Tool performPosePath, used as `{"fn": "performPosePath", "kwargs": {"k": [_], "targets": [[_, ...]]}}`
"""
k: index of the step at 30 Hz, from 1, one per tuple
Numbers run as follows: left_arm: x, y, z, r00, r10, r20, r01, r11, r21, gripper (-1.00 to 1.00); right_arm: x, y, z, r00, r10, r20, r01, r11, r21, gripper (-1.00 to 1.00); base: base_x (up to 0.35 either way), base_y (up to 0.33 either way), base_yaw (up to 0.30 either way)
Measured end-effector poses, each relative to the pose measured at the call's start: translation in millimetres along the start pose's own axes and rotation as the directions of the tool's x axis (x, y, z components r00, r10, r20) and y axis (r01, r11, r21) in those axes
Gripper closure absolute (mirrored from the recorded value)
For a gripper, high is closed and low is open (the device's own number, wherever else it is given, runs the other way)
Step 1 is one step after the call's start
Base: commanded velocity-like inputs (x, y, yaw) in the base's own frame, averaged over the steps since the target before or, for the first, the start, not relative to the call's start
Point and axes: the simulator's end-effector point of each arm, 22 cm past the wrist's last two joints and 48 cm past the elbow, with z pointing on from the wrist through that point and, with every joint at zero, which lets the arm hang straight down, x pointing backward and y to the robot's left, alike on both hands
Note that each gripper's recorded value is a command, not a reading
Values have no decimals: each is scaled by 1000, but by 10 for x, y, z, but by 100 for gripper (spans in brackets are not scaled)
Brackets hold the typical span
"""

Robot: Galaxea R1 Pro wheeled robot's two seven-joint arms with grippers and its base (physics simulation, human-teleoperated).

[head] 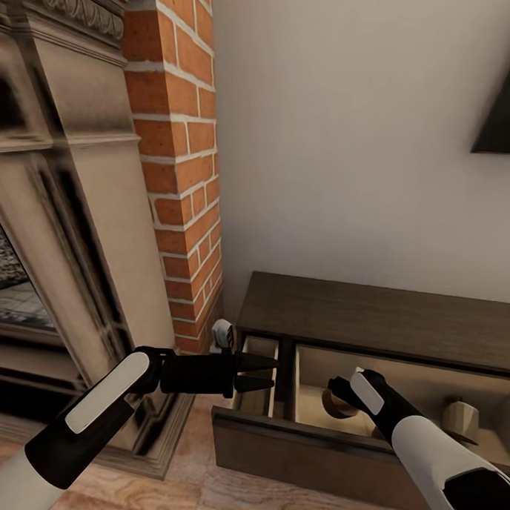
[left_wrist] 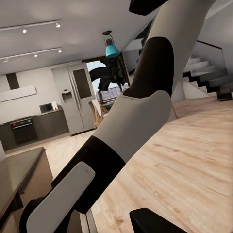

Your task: Place each of the two pumpkins and all three candles from the living room inside a cabinet in the living room (use any cabinet), then make sure every cabinet is closed, and position the cauldron so it is next to a table in the living room.

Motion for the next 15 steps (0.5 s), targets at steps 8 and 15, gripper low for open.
{"fn": "performPosePath", "kwargs": {"k": [8, 15], "targets": [[-4, -2, -3, 1000, 0, 1, 0, 1000, 0, -100, 4, -3, 1, 1000, 0, -1, 0, 1000, 1, -100, 0, 0, 0], [-12, 1, -9, 1000, -1, 3, 1, 1000, 0, -100, 4, -2, 1, 1000, 0, -1, 0, 1000, 0, -100, 0, 0, 0]]}}
